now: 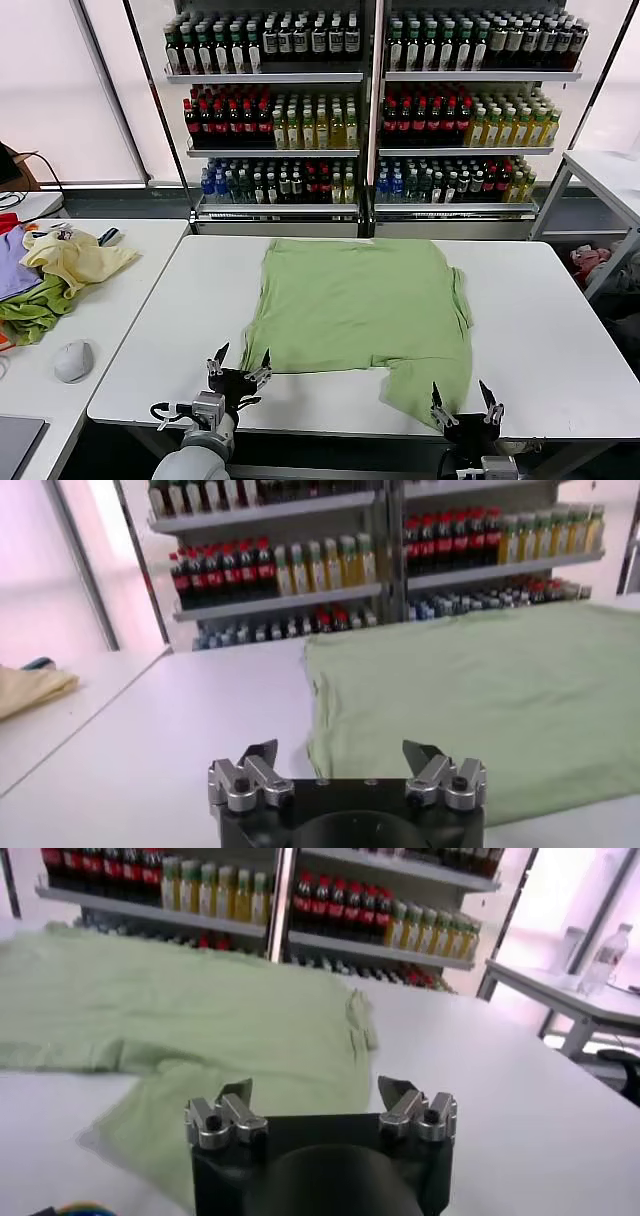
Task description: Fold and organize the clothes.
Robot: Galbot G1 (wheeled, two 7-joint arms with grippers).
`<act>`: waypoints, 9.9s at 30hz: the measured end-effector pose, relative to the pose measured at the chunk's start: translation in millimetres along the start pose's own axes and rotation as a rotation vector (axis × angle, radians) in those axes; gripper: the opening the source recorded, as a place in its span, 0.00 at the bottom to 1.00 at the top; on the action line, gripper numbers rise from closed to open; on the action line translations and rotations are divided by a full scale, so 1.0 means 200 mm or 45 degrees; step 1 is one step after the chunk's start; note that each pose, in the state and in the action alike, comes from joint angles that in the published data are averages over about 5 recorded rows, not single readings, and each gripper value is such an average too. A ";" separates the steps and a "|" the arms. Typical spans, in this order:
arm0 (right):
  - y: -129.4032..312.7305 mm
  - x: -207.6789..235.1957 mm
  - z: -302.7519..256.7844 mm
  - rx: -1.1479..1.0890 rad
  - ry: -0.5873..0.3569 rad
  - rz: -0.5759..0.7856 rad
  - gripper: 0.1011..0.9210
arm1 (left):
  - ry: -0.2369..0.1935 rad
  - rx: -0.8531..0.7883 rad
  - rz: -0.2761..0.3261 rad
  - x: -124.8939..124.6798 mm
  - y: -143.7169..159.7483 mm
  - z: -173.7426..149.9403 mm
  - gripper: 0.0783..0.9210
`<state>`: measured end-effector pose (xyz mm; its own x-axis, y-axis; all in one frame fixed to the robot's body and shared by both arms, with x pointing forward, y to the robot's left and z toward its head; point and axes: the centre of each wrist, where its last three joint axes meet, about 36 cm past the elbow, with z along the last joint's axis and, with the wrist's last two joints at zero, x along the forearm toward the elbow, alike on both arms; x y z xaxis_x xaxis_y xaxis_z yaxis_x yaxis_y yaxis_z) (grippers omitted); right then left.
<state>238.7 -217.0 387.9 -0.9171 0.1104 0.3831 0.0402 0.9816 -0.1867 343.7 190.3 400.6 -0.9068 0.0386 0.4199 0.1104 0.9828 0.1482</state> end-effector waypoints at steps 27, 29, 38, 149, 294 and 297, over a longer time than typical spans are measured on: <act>0.01 -0.01 0.03 -0.134 0.084 -0.070 0.09 | 0.163 0.039 0.043 -0.07 -0.01 0.10 0.03; -0.01 -0.01 0.02 -0.139 0.063 -0.078 0.05 | 0.167 0.052 0.051 -0.07 -0.01 0.10 0.02; -0.12 -0.03 -0.13 -0.153 -0.121 -0.084 0.04 | 0.120 0.124 0.128 -0.01 0.01 0.05 0.02; -0.36 -0.82 -0.23 -0.116 -0.027 -0.107 0.04 | 0.088 0.024 0.029 -0.67 0.06 -0.18 0.07; -0.28 -1.39 -0.87 -0.191 -0.225 -0.345 0.02 | -0.029 0.327 0.190 -0.75 0.35 -0.58 0.03; -0.29 -1.29 -0.82 -0.199 -0.236 -0.346 0.02 | -0.036 0.318 0.202 -0.69 0.36 -0.56 0.03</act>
<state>538.0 -275.8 448.3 -0.9584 -0.1741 0.2263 -0.1681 0.9847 0.0458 522.1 234.7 454.4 -0.8976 0.1972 0.3942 0.1518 0.9779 -0.1436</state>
